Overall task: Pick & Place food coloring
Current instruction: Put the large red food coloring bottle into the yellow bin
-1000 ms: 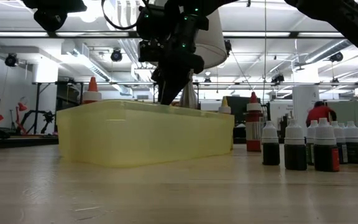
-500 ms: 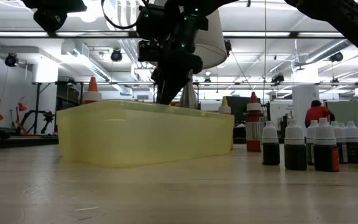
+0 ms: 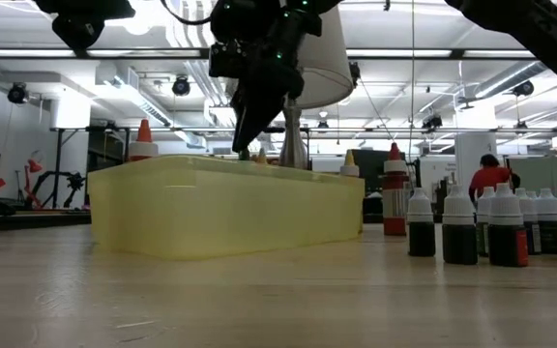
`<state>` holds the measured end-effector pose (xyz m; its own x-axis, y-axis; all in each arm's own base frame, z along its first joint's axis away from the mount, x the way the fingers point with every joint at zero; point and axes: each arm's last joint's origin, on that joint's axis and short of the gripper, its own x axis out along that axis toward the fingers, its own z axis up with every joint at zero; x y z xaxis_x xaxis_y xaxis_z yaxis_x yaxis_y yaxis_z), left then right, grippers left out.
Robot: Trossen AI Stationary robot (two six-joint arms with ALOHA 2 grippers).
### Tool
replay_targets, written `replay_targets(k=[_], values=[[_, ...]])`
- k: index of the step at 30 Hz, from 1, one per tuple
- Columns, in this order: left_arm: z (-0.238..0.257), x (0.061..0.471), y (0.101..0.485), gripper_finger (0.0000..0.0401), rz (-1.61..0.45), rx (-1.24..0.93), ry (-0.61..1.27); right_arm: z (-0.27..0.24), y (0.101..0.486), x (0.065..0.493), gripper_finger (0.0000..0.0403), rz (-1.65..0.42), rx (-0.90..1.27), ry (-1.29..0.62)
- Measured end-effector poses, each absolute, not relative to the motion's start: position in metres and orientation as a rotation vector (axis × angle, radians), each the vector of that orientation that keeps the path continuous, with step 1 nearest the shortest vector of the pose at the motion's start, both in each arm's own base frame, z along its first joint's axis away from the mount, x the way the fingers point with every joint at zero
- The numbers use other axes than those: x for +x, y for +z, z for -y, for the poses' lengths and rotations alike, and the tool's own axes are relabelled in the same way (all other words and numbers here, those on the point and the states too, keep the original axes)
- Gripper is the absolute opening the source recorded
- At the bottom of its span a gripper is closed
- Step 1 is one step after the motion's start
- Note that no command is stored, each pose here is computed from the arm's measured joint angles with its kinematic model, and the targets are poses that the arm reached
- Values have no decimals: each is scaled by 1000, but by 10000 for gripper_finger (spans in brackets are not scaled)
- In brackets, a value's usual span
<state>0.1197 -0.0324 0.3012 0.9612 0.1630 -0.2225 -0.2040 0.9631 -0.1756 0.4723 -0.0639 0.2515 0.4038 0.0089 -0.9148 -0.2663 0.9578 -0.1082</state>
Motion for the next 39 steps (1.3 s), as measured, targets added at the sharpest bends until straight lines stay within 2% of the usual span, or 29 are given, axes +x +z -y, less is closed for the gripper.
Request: replay_targets(k=[19,32,39], values=[[33,120,302,0,-204,-203,187,44,322,430,171,-1180,-17,107],[33,121,301,0,-206,-233,191,13,338,384,171,-1247,65,64],[33,121,301,0,-205,-230,194,8,335,343,171,-1078,115,-58]])
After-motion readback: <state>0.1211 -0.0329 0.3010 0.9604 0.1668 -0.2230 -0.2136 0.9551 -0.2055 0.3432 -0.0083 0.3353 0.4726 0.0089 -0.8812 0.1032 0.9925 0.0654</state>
